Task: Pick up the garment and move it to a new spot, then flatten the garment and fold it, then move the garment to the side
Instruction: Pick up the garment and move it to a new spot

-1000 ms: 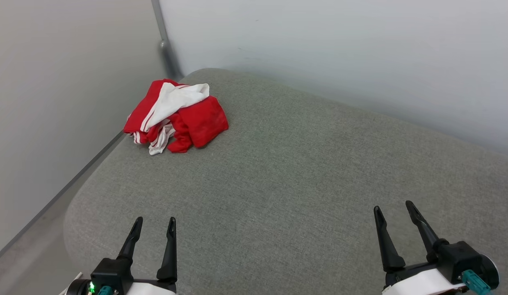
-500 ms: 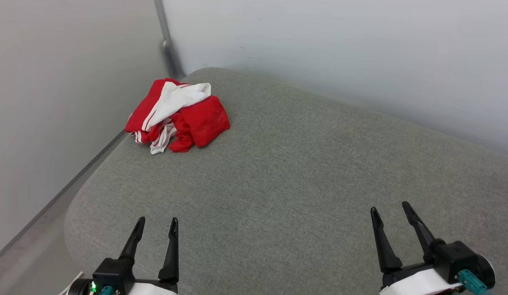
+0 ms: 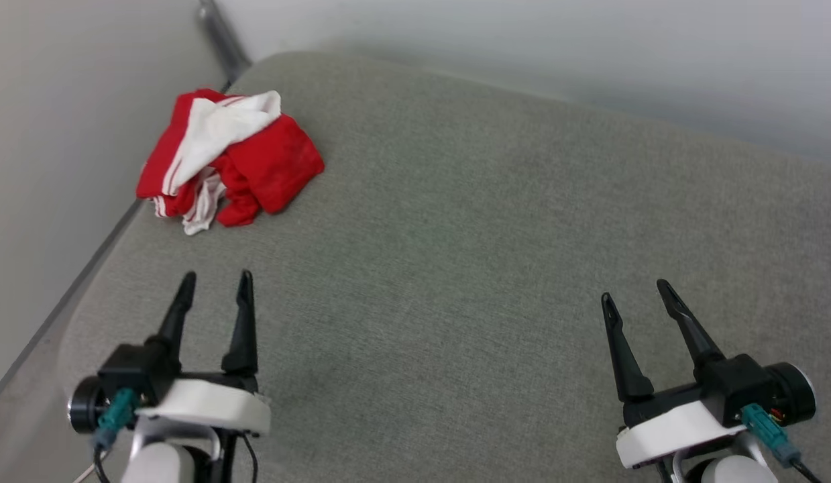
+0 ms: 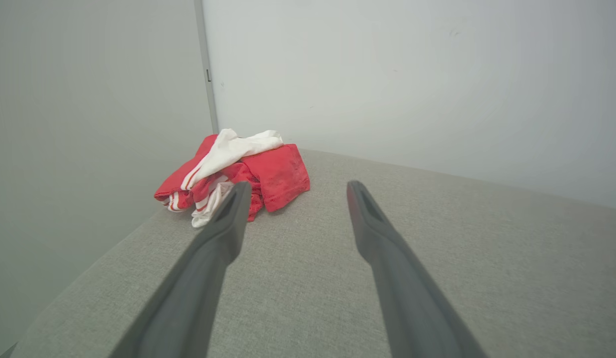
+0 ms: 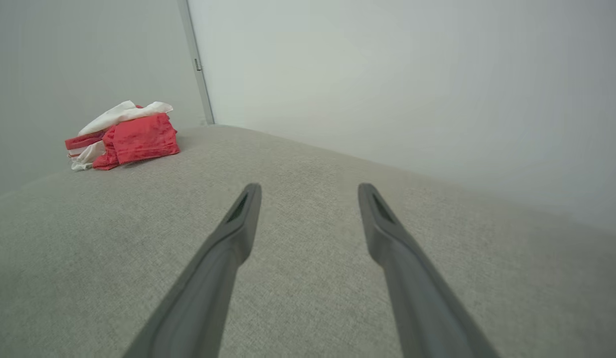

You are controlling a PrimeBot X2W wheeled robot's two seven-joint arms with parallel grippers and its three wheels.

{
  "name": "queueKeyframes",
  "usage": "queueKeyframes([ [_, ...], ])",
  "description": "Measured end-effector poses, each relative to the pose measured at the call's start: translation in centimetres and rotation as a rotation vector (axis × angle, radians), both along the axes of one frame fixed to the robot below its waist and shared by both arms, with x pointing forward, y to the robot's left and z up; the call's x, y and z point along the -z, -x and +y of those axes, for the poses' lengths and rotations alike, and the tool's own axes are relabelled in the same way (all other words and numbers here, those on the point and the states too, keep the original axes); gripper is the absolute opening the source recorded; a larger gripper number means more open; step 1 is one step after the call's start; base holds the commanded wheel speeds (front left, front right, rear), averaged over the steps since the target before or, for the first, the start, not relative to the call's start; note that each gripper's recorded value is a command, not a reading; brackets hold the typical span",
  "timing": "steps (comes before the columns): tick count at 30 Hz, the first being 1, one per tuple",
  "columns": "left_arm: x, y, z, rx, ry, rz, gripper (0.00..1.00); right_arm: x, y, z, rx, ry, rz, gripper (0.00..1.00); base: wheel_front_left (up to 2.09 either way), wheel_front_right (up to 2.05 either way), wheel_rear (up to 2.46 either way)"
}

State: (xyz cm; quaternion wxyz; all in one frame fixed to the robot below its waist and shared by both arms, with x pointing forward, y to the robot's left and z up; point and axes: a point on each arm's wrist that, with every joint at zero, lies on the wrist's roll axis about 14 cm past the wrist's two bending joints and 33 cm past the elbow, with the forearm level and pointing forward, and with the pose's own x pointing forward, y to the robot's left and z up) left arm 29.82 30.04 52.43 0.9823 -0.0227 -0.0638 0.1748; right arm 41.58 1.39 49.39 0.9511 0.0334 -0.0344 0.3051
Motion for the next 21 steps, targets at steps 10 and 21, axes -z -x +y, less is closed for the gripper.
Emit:
queueKeyframes([
  [10,4.2,-12.0,5.3,0.122,-0.073,0.275,1.0,5.5,-3.6,-3.3,0.099,0.045,0.083,1.0,0.0,0.0,0.0],
  [21,8.4,-20.1,11.0,0.16,-0.056,0.696,1.0,11.3,-5.4,-6.8,0.194,0.096,0.181,1.0,0.0,0.0,0.0],
])
